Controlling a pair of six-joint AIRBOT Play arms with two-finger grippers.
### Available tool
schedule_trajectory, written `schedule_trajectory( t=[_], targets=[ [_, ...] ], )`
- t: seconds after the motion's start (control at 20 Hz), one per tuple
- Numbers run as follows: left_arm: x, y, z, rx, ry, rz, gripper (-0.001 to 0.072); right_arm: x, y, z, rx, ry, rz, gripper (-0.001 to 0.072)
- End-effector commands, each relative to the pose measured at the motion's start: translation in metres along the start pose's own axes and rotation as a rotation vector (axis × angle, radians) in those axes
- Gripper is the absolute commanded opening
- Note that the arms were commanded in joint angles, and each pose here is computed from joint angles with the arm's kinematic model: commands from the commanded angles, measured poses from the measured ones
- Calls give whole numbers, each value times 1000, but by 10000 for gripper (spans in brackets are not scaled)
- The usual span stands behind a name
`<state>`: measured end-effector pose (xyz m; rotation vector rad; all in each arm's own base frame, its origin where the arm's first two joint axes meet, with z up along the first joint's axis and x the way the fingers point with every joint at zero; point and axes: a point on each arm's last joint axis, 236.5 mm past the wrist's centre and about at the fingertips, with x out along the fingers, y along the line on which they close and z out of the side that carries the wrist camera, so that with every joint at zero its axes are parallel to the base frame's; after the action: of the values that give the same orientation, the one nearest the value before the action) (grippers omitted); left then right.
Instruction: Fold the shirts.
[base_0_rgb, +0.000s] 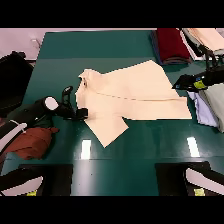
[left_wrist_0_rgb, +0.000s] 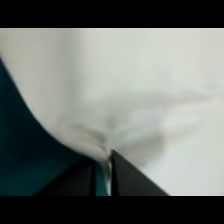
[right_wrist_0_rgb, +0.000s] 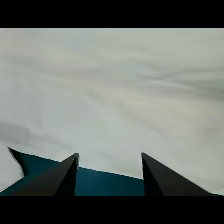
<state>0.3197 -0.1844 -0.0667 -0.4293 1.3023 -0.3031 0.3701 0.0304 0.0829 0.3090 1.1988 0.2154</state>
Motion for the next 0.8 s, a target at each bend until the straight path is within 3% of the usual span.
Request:
schedule_trajectory(
  t=[0.0, 0.35, 0.4, 0.45, 0.6, 0.75],
  targets=[
    [-18, -4, 29, -32, -79, -16, 21, -3, -13, -16, 14, 61, -9, 451],
    [-111, 21, 76, 54, -285, 83, 20, 19, -109, -115, 348, 180, -41, 462],
    [-115, 20, 76, 60, -294, 84, 20, 25, -121, -135, 421, 214, -32, 536],
    [-115, 19, 75, 59, -289, 81, 21, 31, -126, -153, 480, 257, -8, 555],
    [-114, 20, 72, 57, -277, 83, 21, 55, -125, -196, 554, 359, 59, 552],
    [-114, 20, 72, 57, -276, 82, 20, 81, -105, -198, 555, 353, 132, 502]
  ],
)
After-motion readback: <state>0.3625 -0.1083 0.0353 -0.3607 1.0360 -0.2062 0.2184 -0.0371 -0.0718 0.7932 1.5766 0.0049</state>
